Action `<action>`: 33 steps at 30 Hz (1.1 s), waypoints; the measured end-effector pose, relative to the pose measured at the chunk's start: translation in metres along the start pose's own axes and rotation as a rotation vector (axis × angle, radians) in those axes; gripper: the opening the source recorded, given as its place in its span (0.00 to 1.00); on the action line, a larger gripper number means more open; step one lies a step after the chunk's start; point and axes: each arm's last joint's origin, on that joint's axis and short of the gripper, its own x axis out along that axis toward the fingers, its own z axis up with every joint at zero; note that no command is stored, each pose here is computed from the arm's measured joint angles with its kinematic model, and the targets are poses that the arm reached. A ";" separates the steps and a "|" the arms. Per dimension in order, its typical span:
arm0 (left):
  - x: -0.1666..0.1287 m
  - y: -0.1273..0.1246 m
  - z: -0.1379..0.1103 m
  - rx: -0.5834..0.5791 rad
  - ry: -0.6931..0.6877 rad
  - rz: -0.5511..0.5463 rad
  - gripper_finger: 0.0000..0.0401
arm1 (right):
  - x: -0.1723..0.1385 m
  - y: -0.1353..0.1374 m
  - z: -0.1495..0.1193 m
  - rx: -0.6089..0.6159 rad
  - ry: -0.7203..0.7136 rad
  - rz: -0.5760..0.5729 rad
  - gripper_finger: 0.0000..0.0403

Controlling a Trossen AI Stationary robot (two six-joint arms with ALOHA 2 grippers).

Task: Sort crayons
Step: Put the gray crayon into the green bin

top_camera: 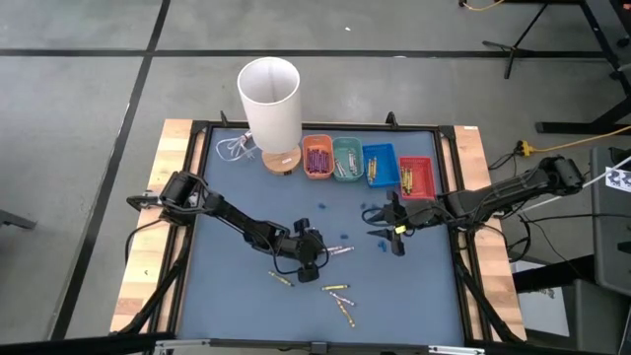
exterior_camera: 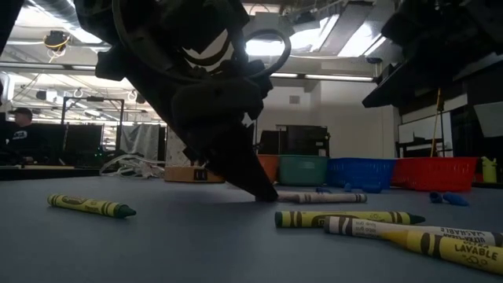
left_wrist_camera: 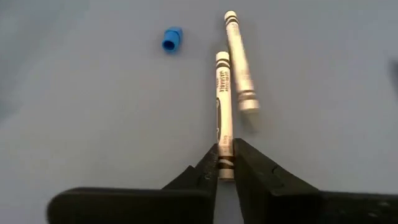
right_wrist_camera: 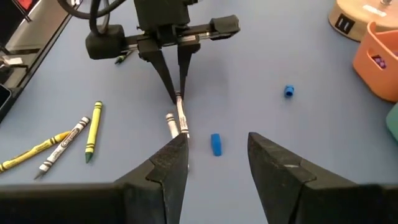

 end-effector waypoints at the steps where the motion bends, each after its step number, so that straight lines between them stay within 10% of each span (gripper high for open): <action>1: 0.000 0.000 0.000 0.001 0.001 0.002 0.06 | 0.000 0.000 -0.001 0.003 0.002 0.000 0.41; 16: -0.001 0.001 0.012 -0.056 -0.120 0.026 0.02 | 0.003 0.000 -0.002 0.060 0.005 -0.009 0.41; 33: 0.007 0.061 0.059 -0.590 -0.458 0.125 0.02 | 0.047 0.006 -0.024 0.056 0.145 0.113 0.41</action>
